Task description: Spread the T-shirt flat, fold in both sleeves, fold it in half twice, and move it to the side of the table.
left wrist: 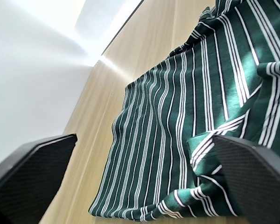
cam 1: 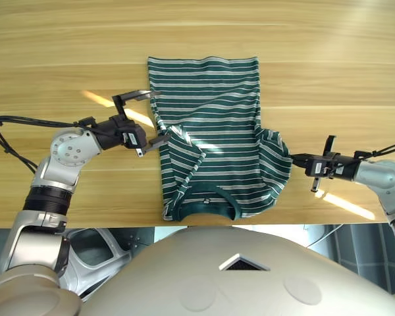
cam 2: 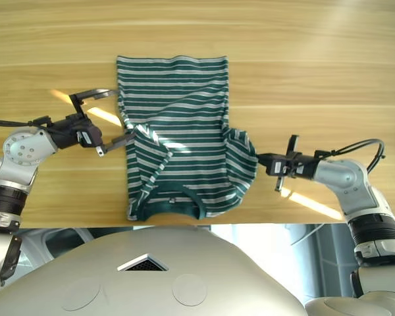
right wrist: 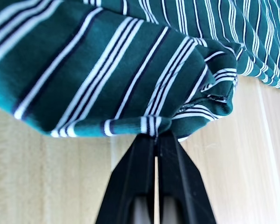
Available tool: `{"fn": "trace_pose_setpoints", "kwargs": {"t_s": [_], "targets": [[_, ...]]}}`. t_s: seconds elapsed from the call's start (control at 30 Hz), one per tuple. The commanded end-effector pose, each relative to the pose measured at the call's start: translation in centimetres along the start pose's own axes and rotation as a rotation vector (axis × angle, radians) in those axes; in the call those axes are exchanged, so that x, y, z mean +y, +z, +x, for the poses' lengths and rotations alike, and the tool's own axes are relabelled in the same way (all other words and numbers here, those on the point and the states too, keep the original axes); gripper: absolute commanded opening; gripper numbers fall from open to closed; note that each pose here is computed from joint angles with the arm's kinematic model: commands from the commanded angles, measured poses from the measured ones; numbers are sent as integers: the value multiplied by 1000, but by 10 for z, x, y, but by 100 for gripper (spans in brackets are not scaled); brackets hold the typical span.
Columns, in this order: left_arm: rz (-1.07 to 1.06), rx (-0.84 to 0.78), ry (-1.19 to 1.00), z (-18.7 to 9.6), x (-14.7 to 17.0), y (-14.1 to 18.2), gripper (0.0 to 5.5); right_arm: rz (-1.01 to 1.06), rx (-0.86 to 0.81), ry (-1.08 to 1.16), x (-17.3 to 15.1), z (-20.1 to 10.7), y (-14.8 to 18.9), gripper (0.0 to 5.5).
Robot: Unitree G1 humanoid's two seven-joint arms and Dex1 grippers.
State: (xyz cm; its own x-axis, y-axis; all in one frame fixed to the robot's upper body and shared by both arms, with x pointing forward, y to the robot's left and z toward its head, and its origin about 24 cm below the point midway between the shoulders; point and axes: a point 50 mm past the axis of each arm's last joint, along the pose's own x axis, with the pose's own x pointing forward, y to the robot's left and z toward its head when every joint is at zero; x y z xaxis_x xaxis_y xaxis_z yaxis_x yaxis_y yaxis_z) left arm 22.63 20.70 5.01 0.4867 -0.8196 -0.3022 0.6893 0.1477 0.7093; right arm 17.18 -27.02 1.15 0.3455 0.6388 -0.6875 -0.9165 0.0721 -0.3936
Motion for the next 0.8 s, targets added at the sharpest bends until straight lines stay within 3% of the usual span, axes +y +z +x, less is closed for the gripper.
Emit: {"fn": "trace_pose_setpoints", "kwargs": {"t_s": [0.03,0.8], "targets": [[22,1,-3,2,4,0,540,75,55,155,33,11,-8,2],[9,-8,-19,8,-1,2,540,-70,-29,-26,-24,-25,25,2]]}}
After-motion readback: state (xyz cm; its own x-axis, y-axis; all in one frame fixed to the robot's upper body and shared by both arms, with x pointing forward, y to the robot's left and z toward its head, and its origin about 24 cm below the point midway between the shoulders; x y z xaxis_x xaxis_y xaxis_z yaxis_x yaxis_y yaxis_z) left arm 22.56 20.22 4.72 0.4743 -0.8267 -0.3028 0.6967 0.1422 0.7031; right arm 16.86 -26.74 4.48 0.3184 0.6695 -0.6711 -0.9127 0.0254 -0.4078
